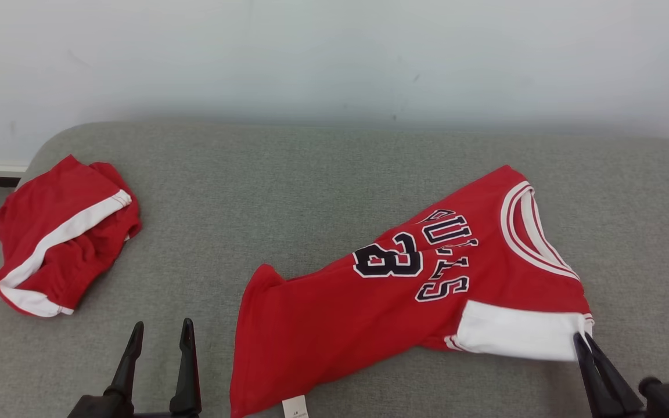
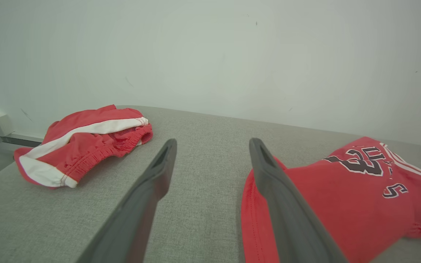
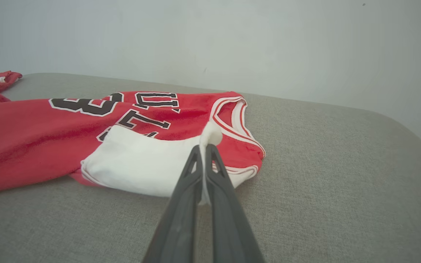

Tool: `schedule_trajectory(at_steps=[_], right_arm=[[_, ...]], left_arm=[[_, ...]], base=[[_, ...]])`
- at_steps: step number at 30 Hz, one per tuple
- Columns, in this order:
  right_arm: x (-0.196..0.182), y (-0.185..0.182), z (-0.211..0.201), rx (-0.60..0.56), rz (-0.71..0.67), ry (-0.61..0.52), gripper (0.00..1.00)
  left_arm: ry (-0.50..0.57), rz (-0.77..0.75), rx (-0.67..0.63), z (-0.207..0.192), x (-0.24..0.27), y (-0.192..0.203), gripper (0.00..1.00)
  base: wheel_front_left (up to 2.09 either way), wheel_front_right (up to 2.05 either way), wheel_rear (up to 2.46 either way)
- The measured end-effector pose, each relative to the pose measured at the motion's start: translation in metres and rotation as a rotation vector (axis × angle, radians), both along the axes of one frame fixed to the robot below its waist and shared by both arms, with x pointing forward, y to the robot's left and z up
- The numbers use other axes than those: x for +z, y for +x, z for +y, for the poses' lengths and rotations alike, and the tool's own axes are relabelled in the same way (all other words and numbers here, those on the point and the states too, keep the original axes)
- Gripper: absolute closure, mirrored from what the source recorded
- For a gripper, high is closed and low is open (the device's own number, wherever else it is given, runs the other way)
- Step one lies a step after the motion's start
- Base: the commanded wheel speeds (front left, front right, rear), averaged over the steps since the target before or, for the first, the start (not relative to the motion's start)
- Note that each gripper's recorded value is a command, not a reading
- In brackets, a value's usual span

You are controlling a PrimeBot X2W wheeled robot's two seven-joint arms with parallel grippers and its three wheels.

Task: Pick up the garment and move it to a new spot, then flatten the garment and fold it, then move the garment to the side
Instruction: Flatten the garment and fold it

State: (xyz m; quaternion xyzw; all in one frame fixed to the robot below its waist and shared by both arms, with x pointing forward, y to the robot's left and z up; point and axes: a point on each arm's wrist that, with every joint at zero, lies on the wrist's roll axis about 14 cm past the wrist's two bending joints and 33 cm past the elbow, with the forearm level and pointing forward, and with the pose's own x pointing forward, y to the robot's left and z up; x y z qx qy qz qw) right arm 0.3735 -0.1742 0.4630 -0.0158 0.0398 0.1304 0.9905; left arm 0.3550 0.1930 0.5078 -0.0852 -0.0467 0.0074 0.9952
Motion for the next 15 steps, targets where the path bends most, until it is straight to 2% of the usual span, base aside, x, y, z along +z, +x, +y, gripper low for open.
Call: schedule_trajectory(at_steps=[10, 11, 12, 15], right_arm=[[-0.011, -0.038, -0.036, -0.121, 0.04, -0.002, 0.99], [-0.011, -0.04, -0.039, -0.13, 0.038, 0.0, 0.53], [-0.009, -0.041, -0.041, -0.139, 0.034, 0.002, 0.0], [0.001, -0.042, -0.044, -0.155, 0.001, 0.009, 0.0]], left_arm=[[-0.003, 0.006, -0.037, -0.012, -0.002, 0.004, 0.0], [-0.003, 0.004, -0.039, -0.012, -0.002, 0.003, 0.0], [-0.004, 0.003, -0.041, -0.013, -0.001, 0.003, 0.0], [-0.004, -0.001, -0.05, -0.015, 0.0, 0.002, 0.0]], base=[[0.0, 0.0, 0.0], [0.0, 0.0, 0.0], [0.0, 0.0, 0.0], [0.0, 0.0, 0.0]])
